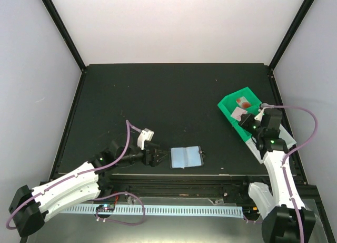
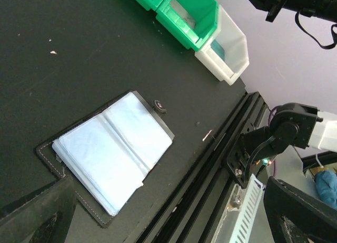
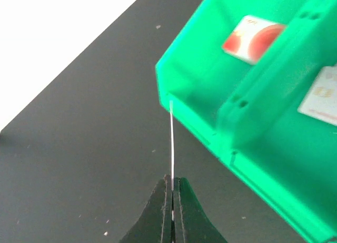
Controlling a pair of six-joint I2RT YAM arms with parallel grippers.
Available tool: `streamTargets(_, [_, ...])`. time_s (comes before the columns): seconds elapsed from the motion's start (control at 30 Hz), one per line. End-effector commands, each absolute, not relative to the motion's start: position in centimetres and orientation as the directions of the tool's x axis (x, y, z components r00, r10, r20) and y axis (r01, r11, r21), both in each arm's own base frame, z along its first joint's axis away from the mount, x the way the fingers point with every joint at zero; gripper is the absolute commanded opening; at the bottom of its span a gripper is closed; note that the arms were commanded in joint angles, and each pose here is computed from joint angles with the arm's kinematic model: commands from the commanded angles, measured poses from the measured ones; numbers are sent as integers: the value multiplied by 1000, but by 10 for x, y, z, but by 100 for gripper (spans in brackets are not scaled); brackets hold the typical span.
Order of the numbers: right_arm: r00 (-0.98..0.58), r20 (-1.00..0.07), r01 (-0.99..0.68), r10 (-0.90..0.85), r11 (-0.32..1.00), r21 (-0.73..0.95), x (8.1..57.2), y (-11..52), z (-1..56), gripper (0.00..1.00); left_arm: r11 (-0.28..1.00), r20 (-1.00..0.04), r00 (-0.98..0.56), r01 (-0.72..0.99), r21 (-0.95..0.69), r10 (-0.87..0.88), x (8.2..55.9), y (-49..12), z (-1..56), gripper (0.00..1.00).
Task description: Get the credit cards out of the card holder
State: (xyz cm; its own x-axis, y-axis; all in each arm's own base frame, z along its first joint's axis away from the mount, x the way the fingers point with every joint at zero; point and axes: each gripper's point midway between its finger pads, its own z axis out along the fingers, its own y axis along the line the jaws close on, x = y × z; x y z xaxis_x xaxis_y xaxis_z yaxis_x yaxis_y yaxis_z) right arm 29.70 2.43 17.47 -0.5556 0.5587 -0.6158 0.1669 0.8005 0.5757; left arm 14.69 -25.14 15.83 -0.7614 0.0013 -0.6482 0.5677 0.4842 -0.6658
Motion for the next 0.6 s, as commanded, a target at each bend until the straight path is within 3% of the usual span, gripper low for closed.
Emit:
streamTargets(0.0, [-501, -614, 260, 610, 782, 566, 300, -8, 179, 1, 458, -650, -760, 580, -673, 7, 144, -255, 171, 99])
streamTargets(0.57, [-470, -538, 486, 700, 714, 505, 313, -77, 150, 1, 418, -584, -811, 531, -737, 2, 142, -266, 162, 99])
